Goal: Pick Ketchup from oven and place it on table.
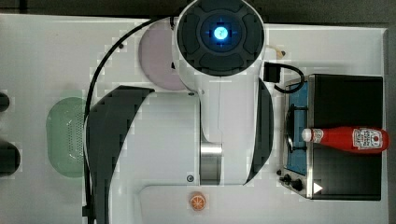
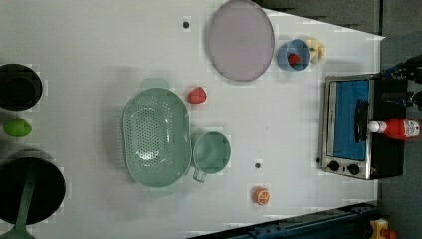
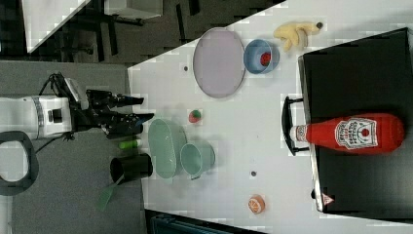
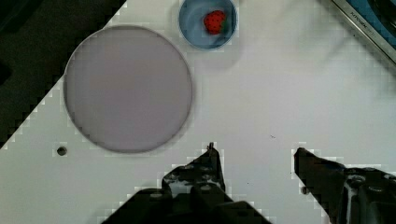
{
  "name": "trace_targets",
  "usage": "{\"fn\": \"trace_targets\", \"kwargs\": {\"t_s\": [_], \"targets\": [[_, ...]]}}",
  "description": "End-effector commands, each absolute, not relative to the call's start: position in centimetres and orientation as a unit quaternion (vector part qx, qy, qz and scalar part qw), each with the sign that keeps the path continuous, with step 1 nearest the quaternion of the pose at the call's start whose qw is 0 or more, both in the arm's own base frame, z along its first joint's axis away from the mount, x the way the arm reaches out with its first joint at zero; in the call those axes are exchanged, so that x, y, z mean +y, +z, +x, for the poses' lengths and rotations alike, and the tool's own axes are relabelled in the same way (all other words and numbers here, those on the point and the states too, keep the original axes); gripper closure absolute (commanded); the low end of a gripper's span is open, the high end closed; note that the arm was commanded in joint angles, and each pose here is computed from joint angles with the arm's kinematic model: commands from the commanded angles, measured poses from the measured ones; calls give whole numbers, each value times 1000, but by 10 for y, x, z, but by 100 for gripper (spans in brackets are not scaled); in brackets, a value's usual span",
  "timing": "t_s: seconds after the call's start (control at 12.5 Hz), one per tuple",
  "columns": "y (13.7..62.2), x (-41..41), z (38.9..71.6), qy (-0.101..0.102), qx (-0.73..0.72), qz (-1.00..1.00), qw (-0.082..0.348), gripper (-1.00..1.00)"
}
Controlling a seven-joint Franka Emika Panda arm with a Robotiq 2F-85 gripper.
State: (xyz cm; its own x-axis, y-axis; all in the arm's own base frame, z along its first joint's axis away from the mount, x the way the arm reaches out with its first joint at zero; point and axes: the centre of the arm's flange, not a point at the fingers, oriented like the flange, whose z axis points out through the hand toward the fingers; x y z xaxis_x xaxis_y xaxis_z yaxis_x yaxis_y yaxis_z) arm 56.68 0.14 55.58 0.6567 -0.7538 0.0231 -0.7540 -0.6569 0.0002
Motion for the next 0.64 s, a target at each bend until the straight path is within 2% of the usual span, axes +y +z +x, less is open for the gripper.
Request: {"fn": "trace_targets", "kwargs": {"t_s": [0.08,0.16,0.24,0.64], "targets": [[652,-7,418,-34,-416,909,2,-48],[652,-7,418,-34,-416,909,2,-85],[650,-13,419,-35,-421,907,3,-100],[626,-87,447,-23,-483,875,-21,-100]]}}
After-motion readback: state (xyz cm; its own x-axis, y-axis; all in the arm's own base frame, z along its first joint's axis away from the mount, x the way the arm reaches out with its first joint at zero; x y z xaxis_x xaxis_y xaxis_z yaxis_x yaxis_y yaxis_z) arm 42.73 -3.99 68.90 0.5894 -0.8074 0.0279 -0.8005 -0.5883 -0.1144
